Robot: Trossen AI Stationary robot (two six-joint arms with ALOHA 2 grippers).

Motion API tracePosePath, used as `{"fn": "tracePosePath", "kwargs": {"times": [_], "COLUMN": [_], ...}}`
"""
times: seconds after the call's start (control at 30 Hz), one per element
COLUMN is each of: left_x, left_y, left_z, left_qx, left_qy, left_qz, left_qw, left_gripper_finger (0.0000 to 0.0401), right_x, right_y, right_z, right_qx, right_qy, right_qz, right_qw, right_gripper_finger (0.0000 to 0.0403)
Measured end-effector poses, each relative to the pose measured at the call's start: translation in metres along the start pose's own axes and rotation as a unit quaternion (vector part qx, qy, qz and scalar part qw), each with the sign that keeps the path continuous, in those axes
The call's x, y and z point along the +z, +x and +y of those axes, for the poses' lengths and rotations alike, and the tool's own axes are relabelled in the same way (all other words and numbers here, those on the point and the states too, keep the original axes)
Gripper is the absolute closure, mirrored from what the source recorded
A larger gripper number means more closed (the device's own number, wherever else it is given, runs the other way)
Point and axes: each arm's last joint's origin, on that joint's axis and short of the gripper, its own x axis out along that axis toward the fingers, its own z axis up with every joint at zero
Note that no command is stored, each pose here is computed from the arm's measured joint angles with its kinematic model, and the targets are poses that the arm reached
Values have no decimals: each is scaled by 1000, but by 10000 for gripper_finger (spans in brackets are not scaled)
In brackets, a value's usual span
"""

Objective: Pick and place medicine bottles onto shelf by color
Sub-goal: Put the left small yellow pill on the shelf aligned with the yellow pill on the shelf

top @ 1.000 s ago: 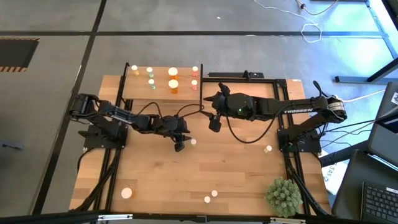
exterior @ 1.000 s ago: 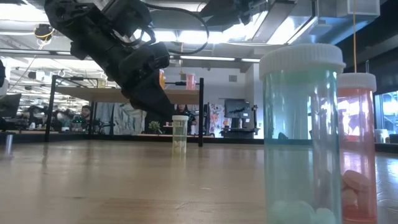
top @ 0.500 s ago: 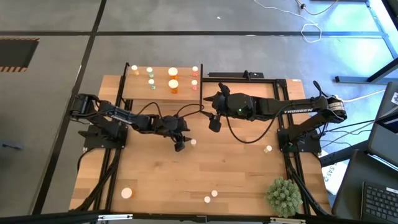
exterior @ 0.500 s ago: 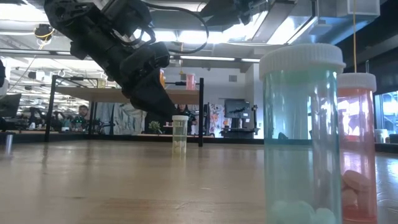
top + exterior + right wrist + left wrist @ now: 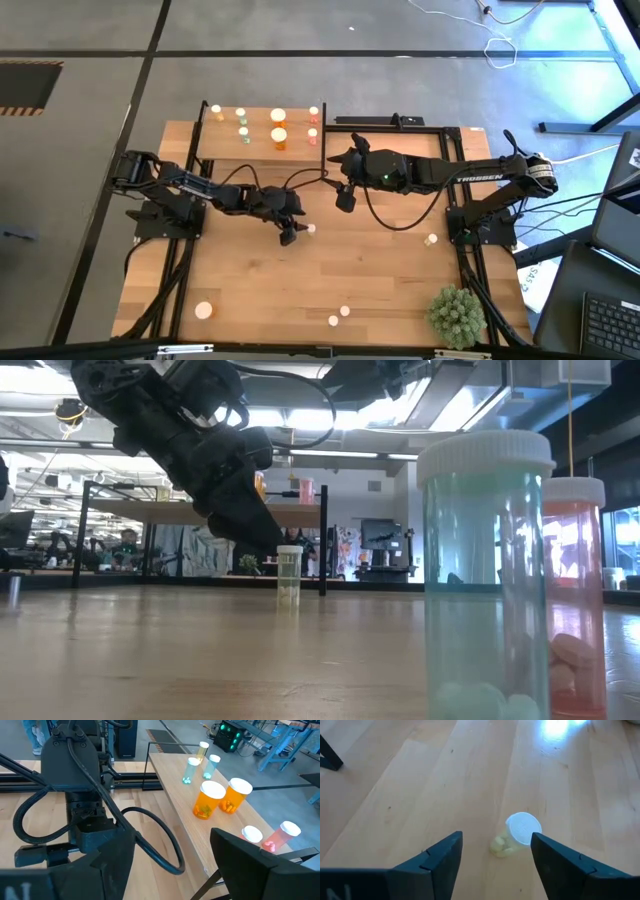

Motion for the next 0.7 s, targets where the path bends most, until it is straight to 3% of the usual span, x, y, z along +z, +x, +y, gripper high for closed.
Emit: {"fn": "tracePosePath", "kwargs": {"times": [0.43, 0.7], "left_x": [-1, -4], "left_y": [0, 2], "left_z": [-3, -3], "left_qx": [-57, -56], "left_qy": [13, 28], "left_qz": [17, 27], "left_qw": [998, 998], "left_gripper_finger": [168, 168], "right_x": [0, 0], "right_y": [0, 0], "right_z": [0, 0], "right_qx": [0, 0], "right_qy": [0, 0], "right_qz": [0, 0], "right_qw": [1000, 1000], "right_gripper_finger": [142, 142]}}
